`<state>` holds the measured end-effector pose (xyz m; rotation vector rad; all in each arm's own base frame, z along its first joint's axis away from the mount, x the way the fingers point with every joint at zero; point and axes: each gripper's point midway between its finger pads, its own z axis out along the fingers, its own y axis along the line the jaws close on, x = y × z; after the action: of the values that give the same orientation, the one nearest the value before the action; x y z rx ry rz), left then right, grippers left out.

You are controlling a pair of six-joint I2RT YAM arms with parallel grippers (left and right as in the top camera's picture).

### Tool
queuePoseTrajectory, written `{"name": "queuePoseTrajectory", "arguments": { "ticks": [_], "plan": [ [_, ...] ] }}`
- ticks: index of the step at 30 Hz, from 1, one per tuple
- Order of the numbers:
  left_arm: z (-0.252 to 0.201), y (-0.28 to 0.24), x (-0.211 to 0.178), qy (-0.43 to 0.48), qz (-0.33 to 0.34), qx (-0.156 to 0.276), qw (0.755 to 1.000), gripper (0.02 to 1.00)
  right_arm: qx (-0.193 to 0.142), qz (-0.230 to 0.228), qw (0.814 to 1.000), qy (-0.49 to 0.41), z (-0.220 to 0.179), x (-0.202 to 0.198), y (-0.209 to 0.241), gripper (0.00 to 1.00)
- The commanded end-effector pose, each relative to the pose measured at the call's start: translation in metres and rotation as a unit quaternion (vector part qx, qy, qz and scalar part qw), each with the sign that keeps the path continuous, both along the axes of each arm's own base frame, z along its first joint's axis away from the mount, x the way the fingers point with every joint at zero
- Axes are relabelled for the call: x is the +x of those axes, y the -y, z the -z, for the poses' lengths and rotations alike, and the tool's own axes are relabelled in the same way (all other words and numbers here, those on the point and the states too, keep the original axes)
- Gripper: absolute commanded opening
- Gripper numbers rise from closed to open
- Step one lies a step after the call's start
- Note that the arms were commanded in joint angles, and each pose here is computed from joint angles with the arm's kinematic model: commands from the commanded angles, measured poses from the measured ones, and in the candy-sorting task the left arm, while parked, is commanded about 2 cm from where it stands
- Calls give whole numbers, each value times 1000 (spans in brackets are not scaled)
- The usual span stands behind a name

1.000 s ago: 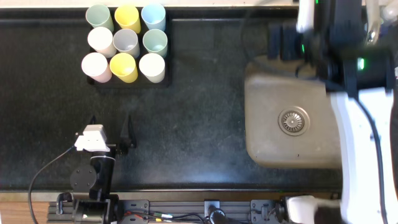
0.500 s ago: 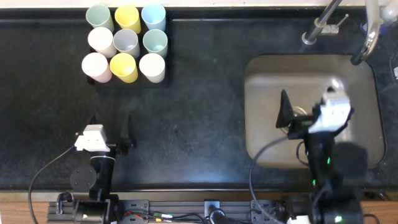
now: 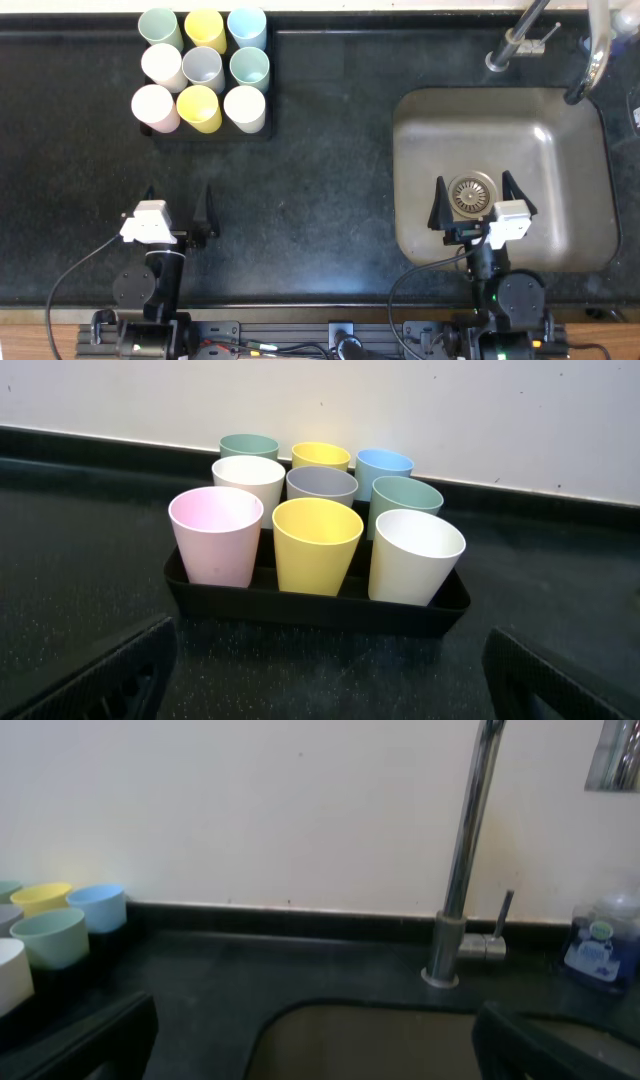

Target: Store Cups

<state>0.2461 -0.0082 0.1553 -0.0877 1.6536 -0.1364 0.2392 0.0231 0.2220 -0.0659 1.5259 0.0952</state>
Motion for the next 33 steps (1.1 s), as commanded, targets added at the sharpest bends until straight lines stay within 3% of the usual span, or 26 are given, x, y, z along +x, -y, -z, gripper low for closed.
{"name": "queuePoseTrajectory", "arguments": {
  "ticks": [1, 7, 33],
  "plan": [
    [-1, -2, 0, 2, -5, 5, 1000, 1000, 4, -2, 1000, 8, 12, 0, -1, 996],
    [-1, -2, 0, 2, -5, 5, 1000, 1000, 1, -3, 1000, -28, 50, 6, -2, 996],
    [-1, -2, 0, 2, -5, 5, 1000, 1000, 1, -3, 1000, -28, 50, 6, -2, 998]
  ]
}}
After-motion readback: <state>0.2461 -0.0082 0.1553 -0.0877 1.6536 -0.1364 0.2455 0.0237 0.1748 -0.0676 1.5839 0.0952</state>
